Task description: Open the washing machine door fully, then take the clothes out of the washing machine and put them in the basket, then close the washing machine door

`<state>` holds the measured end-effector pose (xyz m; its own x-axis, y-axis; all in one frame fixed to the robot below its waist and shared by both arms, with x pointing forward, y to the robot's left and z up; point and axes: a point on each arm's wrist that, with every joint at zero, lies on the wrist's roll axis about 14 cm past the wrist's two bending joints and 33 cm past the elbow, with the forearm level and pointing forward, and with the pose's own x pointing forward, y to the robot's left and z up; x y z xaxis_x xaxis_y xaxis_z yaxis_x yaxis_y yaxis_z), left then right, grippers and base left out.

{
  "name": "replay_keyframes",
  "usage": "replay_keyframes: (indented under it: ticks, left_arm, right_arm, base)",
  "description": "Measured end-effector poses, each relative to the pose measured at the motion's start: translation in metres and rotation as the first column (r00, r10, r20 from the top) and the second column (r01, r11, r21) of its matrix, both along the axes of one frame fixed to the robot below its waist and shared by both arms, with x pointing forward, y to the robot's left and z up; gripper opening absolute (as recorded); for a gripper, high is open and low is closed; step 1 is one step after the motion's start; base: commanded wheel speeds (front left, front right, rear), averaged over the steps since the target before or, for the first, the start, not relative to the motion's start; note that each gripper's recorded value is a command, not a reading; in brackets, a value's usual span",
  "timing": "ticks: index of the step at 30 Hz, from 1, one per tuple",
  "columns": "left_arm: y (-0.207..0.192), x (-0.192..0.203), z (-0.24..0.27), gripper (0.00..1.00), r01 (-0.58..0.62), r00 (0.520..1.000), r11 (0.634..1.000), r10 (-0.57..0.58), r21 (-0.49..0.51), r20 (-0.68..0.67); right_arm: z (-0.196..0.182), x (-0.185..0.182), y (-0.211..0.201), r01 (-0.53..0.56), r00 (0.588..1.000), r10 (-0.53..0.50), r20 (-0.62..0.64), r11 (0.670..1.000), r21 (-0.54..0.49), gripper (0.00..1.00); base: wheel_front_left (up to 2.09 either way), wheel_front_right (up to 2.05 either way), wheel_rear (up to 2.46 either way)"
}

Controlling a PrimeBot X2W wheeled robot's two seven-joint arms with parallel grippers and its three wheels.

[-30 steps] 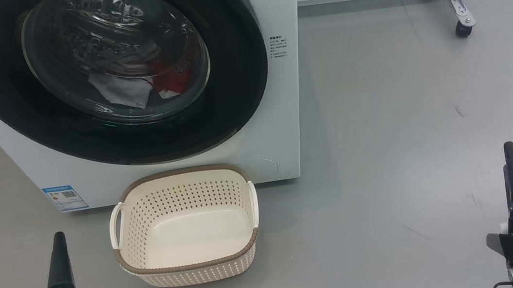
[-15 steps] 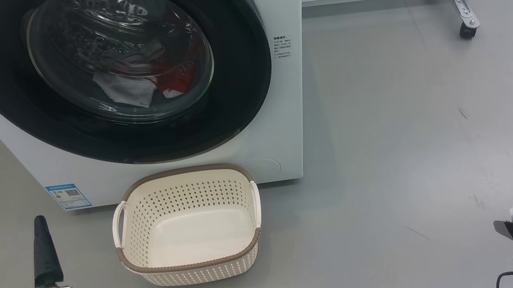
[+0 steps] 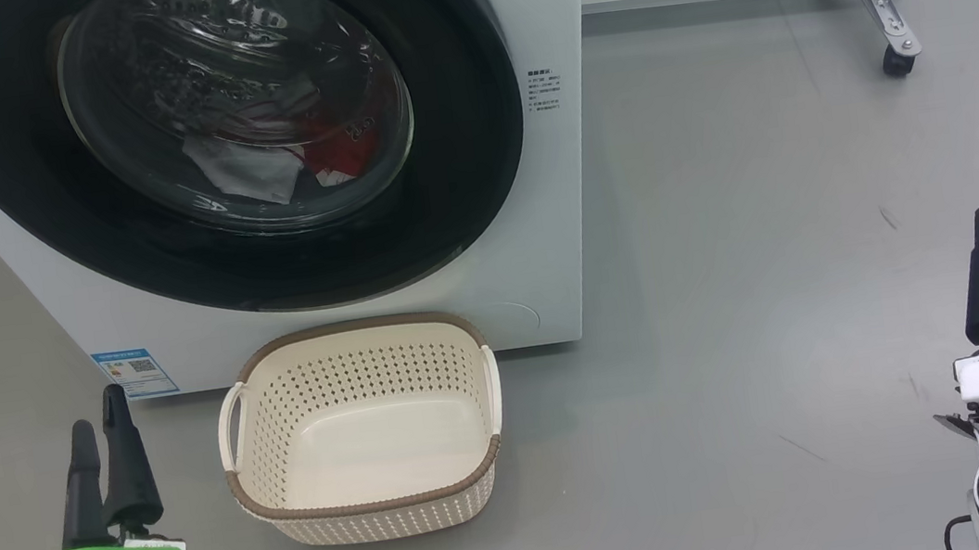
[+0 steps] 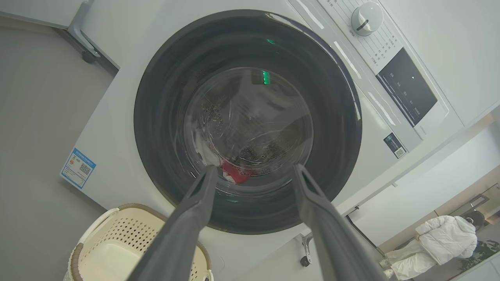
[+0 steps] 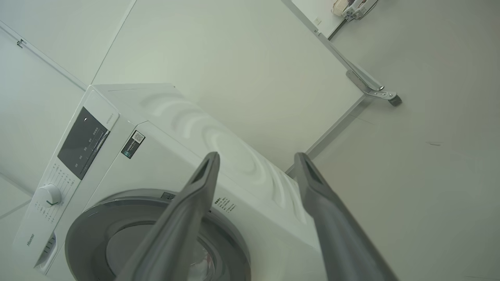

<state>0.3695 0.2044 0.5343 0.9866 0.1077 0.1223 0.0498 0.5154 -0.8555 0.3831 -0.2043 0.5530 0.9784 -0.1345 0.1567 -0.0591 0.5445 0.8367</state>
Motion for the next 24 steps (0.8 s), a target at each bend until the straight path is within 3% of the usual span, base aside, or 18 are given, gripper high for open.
replay_keyframes:
  ticks: [10,24]
  left_arm:
    - [-0.01,-0.001,0.005,1.0,0.021,1.0,0.968,-0.024,0.251,0.01]
    - [-0.022,-0.003,0.0,1.0,0.039,0.999,0.855,-0.045,0.516,-0.001]
  right_arm:
    - [0.008,0.001,0.016,0.0,1.0,0.002,0.006,0.976,-0.218,1.0]
    - [0.009,0.002,0.043,0.0,1.0,0.001,0.002,0.885,-0.466,1.0]
  base:
    - [0.0,0.0,0.0]
    - [0.0,0.0,0.0]
